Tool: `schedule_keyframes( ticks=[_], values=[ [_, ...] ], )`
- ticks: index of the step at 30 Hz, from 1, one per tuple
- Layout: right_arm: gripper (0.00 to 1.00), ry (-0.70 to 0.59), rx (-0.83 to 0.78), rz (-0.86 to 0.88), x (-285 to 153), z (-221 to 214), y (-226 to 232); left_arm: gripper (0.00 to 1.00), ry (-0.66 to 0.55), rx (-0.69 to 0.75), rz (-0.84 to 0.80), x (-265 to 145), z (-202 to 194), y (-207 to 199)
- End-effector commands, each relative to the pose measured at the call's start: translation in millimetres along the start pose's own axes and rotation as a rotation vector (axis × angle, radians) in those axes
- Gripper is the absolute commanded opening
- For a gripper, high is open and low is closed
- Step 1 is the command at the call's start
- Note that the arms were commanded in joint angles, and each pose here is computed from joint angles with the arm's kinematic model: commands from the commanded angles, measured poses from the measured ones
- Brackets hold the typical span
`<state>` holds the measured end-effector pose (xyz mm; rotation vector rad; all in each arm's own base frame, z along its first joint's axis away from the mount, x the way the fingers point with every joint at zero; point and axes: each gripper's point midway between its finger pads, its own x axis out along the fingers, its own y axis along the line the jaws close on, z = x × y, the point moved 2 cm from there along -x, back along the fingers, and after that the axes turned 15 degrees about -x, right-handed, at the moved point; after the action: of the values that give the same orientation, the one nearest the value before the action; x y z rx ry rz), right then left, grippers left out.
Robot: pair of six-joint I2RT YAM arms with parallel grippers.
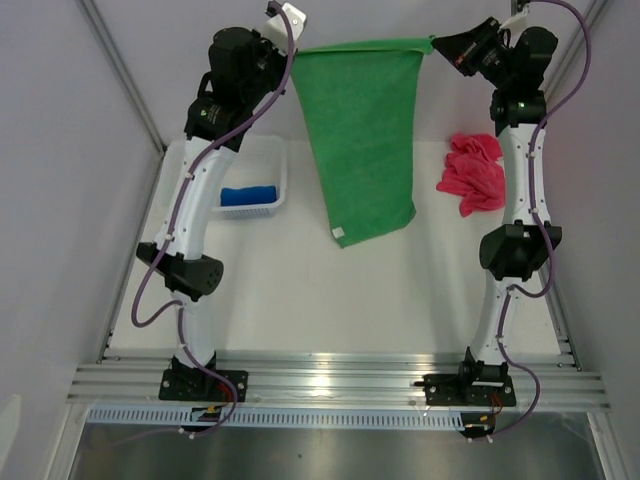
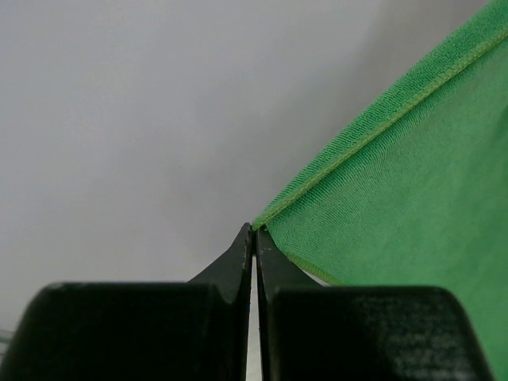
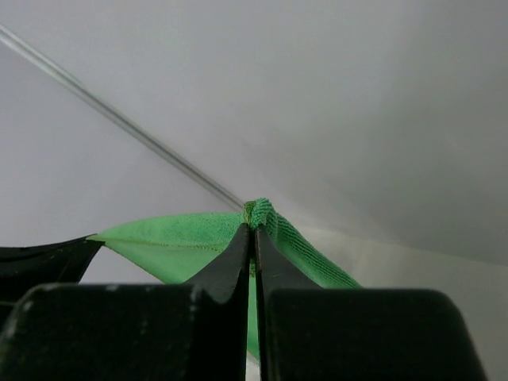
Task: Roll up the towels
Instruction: Flatten the towel
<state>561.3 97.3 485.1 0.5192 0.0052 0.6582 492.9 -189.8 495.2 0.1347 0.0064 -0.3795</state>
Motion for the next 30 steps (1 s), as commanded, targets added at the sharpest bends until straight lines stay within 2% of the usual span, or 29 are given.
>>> schedule_keyframes(
  ticks=[1, 5, 8, 11, 12, 14, 18, 19, 21, 22, 24, 26, 27, 30],
  values=[
    [0.0, -0.314, -0.132, -0.043, -18.0, 87.6, 19.0, 0.01, -0.277, 0.06, 0.167, -30.6, 84.5, 44.2],
    [0.0, -0.348, -0.236, -0.077, -23.6, 98.5, 21.7, 0.01, -0.336, 0.091, 0.175, -31.2, 98.2, 46.1],
    [0.0, -0.341, -0.302, -0.094, -28.8, 101.2, 17.4, 0.01, -0.318, 0.093, 0.131, -27.8, 92.9, 39.0],
    [0.0, -0.261, -0.346, -0.106, -31.4, 83.8, 10.9, 0.01, -0.225, 0.102, 0.053, -17.7, 65.7, 26.1],
    [0.0, -0.211, -0.327, -0.116, -34.0, 68.0, 6.3, 0.01, -0.144, 0.105, 0.034, -9.0, 40.0, 22.1],
    [0.0, -0.136, -0.337, -0.118, -36.7, 40.9, 2.4, 0.01, -0.108, 0.107, -0.015, -15.3, 32.8, 15.2],
    [0.0, 0.054, -0.266, -0.186, -64.5, -49.3, -19.1, 0.01, 0.09, 0.126, -0.183, -24.8, -28.7, -11.8],
    [0.0, 0.127, -0.206, -0.218, -84.9, -90.3, -25.8, 0.01, 0.175, 0.123, -0.218, -28.2, -57.7, -17.6],
    [0.0, 0.179, -0.176, -0.226, -104.1, -126.4, -25.1, 0.01, 0.264, 0.126, -0.276, -45.3, -89.3, -26.9],
    [0.0, 0.274, -0.12, -0.265, -130.3, -167.1, -27.8, 0.01, 0.402, 0.111, -0.316, -52.6, -142.5, -35.5],
    [0.0, 0.362, -0.081, -0.313, -156.2, -205.4, -28.4, 0.01, 0.44, 0.109, -0.375, -75.1, -156.1, -44.7],
    [0.0, 0.481, -0.002, -0.353, -194.2, -258.4, -24.1, 0.01, 0.607, 0.072, -0.457, -102.6, -217.3, -62.9],
    [0.0, 0.535, -0.001, -0.348, -204.2, -278.8, -18.1, 0.01, 0.612, 0.063, -0.475, -116.0, -218.1, -68.2],
    [0.0, 0.72, 0.046, -0.329, -239.9, -343.7, 2.8, 0.01, 0.82, -0.007, -0.587, -168.1, -292.3, -101.9]
  ],
)
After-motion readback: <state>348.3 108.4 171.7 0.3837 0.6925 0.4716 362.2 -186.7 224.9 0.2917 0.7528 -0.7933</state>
